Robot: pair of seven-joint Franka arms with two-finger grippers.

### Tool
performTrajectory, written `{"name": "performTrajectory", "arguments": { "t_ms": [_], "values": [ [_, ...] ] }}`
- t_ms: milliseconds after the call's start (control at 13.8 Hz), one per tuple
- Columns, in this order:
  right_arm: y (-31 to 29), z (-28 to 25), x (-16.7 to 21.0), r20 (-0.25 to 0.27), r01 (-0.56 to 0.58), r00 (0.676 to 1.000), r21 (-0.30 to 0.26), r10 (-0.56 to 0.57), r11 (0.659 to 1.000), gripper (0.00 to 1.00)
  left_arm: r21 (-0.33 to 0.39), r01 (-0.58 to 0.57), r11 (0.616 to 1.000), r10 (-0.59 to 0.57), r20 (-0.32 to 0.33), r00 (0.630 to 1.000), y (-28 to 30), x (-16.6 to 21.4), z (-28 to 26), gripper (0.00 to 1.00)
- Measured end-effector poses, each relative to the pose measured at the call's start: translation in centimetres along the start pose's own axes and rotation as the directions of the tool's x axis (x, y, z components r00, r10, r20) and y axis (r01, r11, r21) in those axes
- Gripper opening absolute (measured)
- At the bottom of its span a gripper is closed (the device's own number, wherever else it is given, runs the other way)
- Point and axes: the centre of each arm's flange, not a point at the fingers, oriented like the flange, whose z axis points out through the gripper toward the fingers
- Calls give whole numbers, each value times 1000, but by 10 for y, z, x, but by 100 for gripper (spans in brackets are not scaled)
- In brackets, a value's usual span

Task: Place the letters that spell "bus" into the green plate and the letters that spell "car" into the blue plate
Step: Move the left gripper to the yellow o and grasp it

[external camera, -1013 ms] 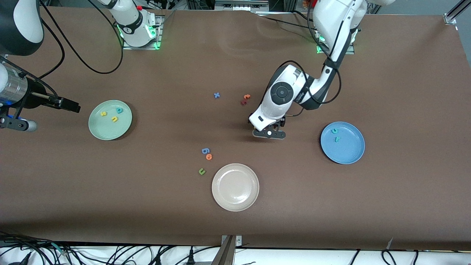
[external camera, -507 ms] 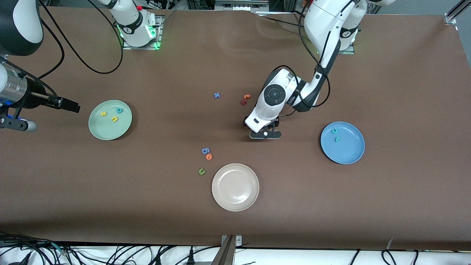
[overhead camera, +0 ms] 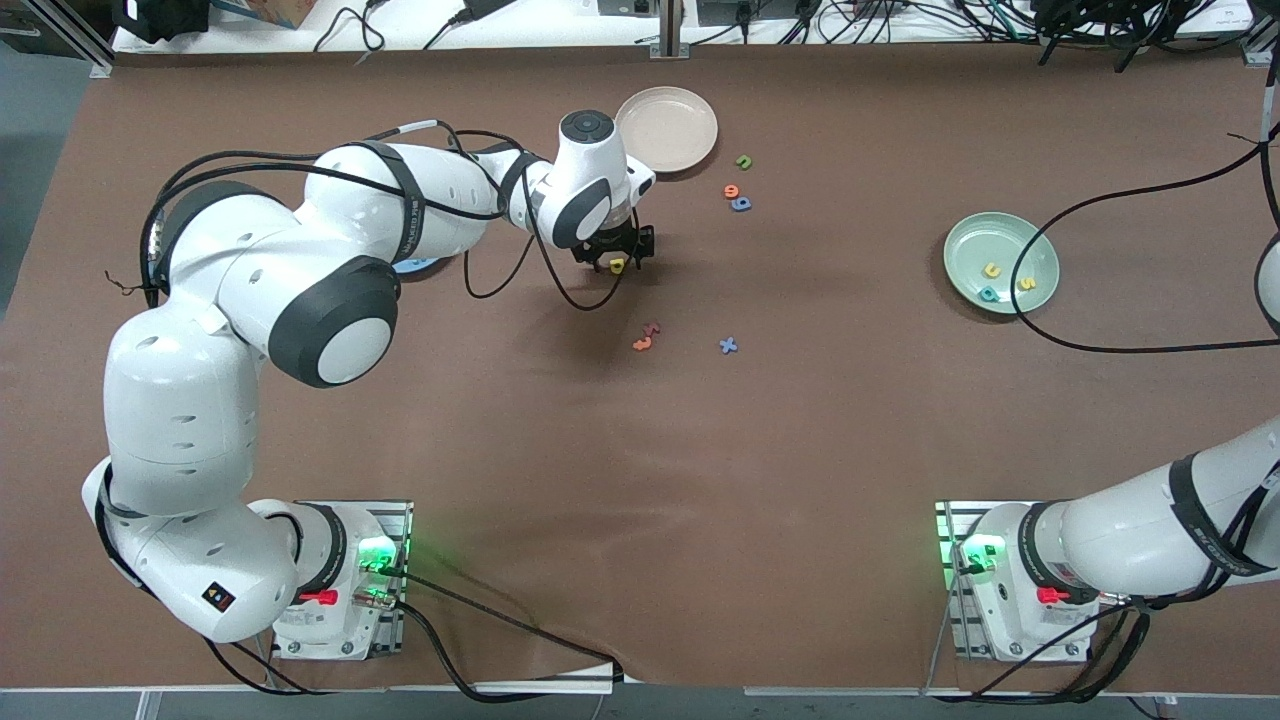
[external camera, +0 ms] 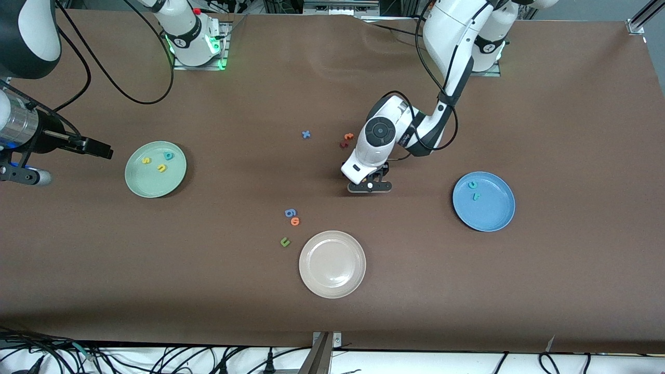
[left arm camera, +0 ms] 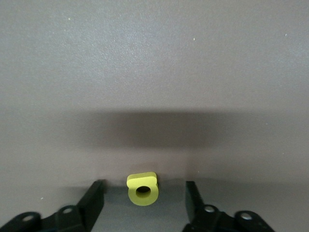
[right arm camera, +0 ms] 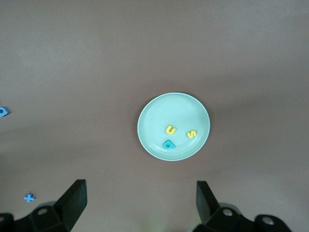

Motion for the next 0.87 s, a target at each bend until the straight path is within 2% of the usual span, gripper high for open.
{"name": "performTrajectory", "arguments": {
  "t_ms": [72,289,362,434,507,868],
  "values": [
    [0,0,0,0,0,1000,0,0,1000,100,0,0,1000,0,0,1000,0,0,0,64],
    [0,0,0,0,0,1000,0,0,1000,100,-1,0,1000,0,-1,1000,0,0,0,59],
    [0,0,0,0,0,1000,0,0,1000,100,-1,0,1000,0,-1,1000,0,0,0,52],
    [0,0,0,0,0,1000,0,0,1000,100,-1,1,1000,-1,-2,1000,0,1,-1,52],
    [0,0,0,0,0,1000,0,0,1000,100,-2,1,1000,-1,-2,1000,0,1,-1,47],
    [1,0,0,0,-1,1000,0,1,1000,100,-2,2,1000,-2,-4,1000,0,2,-2,36]
  ]
}}
